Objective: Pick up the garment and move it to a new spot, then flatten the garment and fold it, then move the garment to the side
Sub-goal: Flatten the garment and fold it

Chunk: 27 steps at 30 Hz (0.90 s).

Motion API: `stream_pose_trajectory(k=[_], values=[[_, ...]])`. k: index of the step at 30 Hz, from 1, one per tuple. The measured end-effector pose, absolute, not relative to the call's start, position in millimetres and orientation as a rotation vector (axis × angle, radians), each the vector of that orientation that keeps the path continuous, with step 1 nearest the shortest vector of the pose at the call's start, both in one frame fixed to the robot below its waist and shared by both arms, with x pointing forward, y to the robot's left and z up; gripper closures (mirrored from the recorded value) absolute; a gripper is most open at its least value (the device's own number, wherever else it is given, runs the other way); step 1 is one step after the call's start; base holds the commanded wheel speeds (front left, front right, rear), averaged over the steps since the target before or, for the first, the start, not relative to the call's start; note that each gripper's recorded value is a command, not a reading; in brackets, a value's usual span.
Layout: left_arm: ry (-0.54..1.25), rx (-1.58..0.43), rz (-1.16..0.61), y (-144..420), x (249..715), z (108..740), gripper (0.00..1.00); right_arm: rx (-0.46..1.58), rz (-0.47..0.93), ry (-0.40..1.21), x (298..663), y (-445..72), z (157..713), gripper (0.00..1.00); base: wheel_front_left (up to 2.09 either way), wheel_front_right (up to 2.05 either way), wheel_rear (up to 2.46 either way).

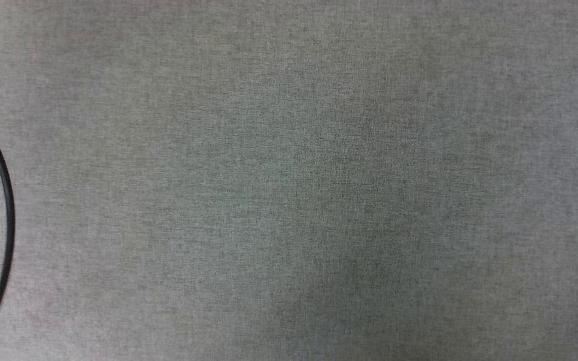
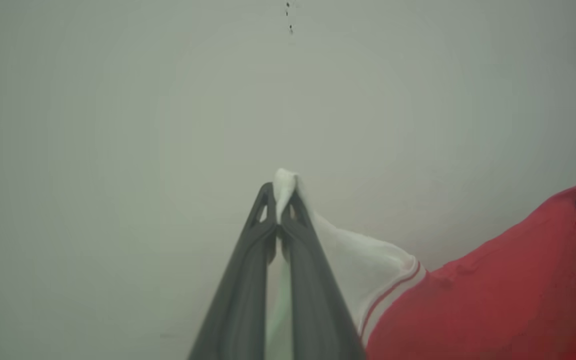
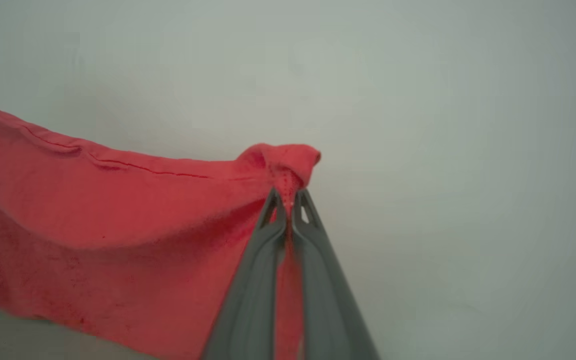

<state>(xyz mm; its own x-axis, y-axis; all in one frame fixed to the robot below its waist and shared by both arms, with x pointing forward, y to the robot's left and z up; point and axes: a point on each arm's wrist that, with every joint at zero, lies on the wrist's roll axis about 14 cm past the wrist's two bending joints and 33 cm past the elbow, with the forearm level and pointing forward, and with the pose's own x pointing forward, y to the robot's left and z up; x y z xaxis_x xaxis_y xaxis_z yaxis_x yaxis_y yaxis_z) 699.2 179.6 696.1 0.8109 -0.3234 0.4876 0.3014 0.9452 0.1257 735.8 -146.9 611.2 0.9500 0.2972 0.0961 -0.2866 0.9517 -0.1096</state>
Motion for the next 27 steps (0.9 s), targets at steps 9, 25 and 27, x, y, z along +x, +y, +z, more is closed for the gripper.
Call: stream_pose_trajectory(k=[9, 25, 27], values=[[-0.31, -0.011, -0.314, 199.8, 660.3, 596.4, 1.0, -0.068, 0.364, 0.07, 695.5, -139.5, 527.5, 1.0, 0.0, 0.0, 0.0], [-0.073, -0.123, -0.249, 201.0, 504.4, 519.8, 1.0, -0.064, 0.474, 0.337, 545.5, -140.6, 456.3, 1.0, 0.0, 0.0, 0.0], [-0.039, -0.163, -0.237, 200.1, 485.0, 512.7, 1.0, -0.058, 0.466, 0.362, 528.5, -144.7, 453.0, 1.0, 0.0, 0.0, 0.0]])
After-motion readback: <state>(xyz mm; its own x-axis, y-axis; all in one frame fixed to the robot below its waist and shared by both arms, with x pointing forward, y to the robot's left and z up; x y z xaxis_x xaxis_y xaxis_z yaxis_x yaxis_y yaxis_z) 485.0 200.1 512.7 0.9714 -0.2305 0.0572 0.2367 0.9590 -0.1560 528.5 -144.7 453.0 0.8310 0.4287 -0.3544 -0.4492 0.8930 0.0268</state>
